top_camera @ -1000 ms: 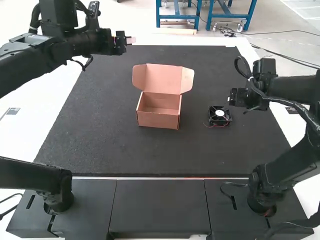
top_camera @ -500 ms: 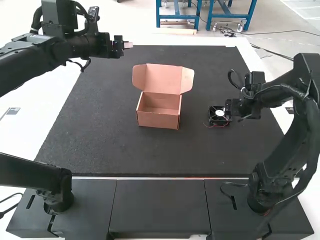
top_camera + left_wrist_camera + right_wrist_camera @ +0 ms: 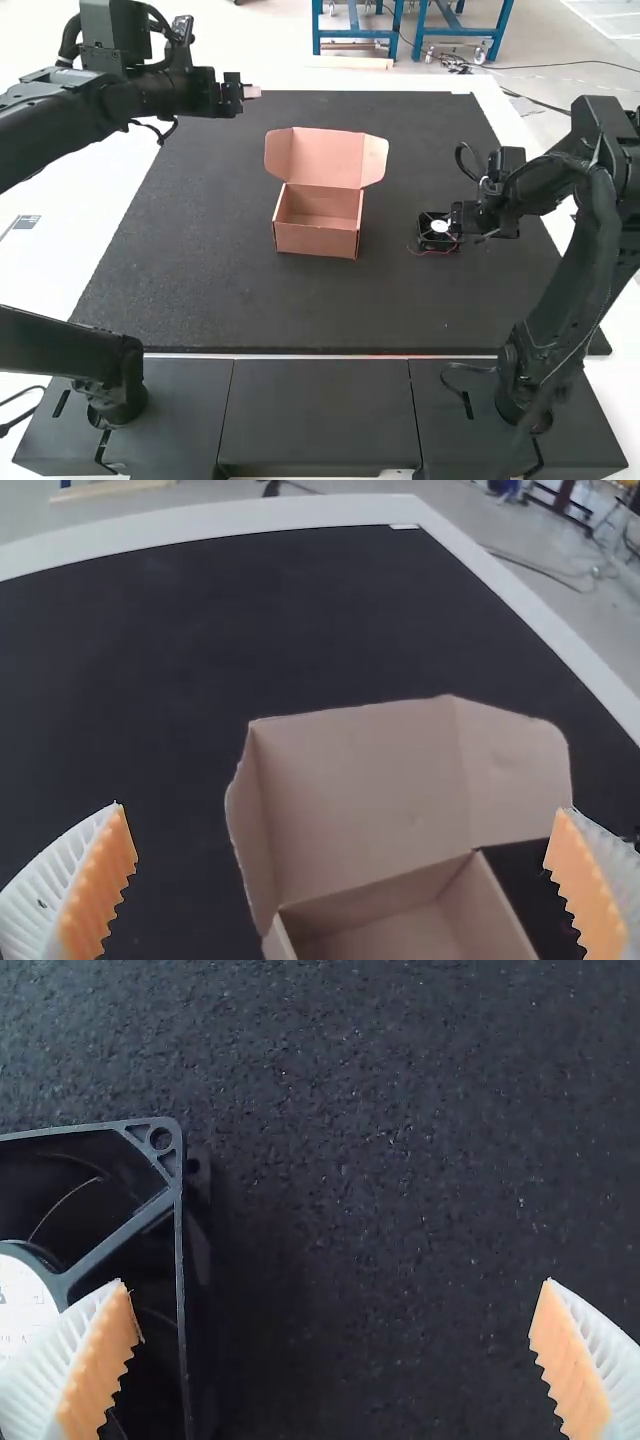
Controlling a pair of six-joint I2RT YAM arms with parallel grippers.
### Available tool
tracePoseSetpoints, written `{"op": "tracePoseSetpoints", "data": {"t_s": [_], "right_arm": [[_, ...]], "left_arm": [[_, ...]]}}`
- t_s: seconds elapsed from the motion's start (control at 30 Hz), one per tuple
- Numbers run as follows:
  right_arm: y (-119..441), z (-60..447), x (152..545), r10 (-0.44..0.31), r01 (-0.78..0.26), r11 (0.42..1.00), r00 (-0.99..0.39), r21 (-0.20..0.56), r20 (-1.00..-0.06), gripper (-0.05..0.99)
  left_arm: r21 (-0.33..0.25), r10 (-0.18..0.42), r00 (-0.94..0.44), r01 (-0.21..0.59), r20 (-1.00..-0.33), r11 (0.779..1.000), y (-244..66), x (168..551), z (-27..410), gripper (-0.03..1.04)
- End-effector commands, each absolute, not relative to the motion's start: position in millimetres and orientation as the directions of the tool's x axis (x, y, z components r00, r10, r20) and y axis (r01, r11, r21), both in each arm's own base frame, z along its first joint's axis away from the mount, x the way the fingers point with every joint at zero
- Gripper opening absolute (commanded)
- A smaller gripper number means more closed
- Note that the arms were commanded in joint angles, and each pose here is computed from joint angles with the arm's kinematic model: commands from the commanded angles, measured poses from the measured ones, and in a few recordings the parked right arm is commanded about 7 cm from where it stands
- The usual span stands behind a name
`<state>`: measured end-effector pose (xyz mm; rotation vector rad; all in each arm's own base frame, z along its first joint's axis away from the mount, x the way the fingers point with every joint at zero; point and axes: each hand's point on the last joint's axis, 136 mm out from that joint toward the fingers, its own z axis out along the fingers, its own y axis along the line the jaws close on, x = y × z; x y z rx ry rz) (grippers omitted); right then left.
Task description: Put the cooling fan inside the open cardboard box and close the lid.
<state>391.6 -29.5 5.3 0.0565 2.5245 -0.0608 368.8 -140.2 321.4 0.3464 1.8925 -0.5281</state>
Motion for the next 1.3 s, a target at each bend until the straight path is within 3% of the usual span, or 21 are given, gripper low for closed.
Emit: {"op": "tracePoseSetpoints", "data": {"t_s": [0.0,0.2,0.43,0.53,0.63,0.8,0.9,1.13,1.27], "right_arm": [[-37,0,392,0.017,0.054,0.997,-0.824,-0.049,-0.566,0.91],[-32,-18,375,0.005,0.035,0.998,-0.863,-0.049,-0.505,0.87],[-15,-33,358,-0.022,-0.003,0.999,-0.889,-0.042,-0.457,0.54],[-6,-38,354,-0.041,-0.029,0.999,-0.896,-0.035,-0.441,0.35],[-3,-40,354,-0.045,-0.034,0.999,-0.898,-0.032,-0.437,0.31],[0,-46,355,-0.055,-0.051,0.998,-0.902,-0.022,-0.428,0.16],[2,-46,357,-0.065,-0.064,0.998,-0.899,-0.017,-0.433,0.00],[0,-43,358,-0.086,-0.082,0.996,-0.894,-0.029,-0.440,-0.02],[6,-25,359,-0.135,-0.144,0.990,-0.882,-0.017,-0.452,-0.02]], "left_arm": [[-0.179,-0.006,-0.336,0.485,-0.942,0.856,-138,366,333,0.96],[-0.185,-0.007,-0.347,0.482,-0.938,0.857,-138,366,327,0.96],[-0.184,-0.005,-0.351,0.480,-0.936,0.858,-138,367,322,0.96],[-0.184,-0.005,-0.351,0.480,-0.936,0.858,-138,368,322,0.96],[-0.184,-0.005,-0.349,0.480,-0.937,0.858,-138,368,322,0.96],[-0.186,-0.004,-0.356,0.479,-0.934,0.858,-138,368,317,0.96],[-0.186,-0.001,-0.360,0.479,-0.933,0.858,-138,368,315,0.96],[-0.188,-0.002,-0.363,0.476,-0.932,0.859,-138,368,311,0.96],[-0.187,0.000,-0.365,0.476,-0.931,0.859,-138,368,311,0.96]]}}
